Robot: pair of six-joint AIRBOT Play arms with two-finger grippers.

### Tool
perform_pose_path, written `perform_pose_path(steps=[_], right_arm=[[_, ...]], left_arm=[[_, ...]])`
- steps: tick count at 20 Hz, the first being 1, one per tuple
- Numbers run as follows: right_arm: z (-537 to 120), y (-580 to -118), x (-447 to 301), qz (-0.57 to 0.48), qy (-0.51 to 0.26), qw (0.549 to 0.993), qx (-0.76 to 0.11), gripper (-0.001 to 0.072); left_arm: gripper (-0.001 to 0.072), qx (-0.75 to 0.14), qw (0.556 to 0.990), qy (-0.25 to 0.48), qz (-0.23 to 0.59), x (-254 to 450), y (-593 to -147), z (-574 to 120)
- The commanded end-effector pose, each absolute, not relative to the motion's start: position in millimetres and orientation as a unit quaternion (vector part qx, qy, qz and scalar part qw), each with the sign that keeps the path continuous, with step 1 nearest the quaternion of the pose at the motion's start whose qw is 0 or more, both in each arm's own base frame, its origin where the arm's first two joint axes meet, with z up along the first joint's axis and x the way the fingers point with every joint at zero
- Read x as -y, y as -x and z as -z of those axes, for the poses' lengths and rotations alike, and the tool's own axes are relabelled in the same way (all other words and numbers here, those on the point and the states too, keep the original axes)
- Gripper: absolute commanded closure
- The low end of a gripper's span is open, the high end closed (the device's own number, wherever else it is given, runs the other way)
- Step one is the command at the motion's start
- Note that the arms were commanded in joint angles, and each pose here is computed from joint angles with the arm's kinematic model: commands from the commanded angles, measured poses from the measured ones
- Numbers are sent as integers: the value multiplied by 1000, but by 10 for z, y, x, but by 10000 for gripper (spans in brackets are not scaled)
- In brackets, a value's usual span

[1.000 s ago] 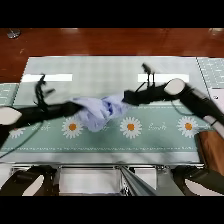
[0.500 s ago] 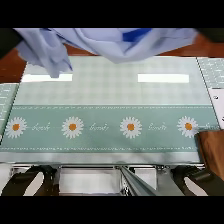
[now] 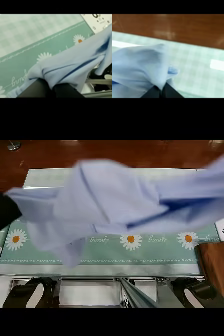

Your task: Fold the shirts.

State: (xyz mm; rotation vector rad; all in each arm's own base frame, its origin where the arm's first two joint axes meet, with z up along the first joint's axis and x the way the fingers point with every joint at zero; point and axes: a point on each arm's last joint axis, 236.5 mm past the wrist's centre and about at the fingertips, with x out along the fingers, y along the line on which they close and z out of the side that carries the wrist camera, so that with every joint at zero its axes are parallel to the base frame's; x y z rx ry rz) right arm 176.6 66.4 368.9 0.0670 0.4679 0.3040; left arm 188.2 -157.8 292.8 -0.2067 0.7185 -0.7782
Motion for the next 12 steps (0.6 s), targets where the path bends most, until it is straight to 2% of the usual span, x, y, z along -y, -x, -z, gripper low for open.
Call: perform_pose_path(steps=[1,5,10,12], right_arm=[[-3105,-1576,-519,-111,-57,941,-316,692],[-2239,-1576,-515,-84,-72,902,-418,692],[-1257,-2005,-306,0,-63,876,-479,694],[-1037,-2262,-260,20,-47,870,-491,694]], left_arm=[[667,-387,848,86,351,1499,-1646,-2660],[667,-444,829,114,321,1414,-1629,-2218],[667,-505,791,206,276,1379,-2042,-1271],[667,-520,782,221,264,1382,-2241,-923]])
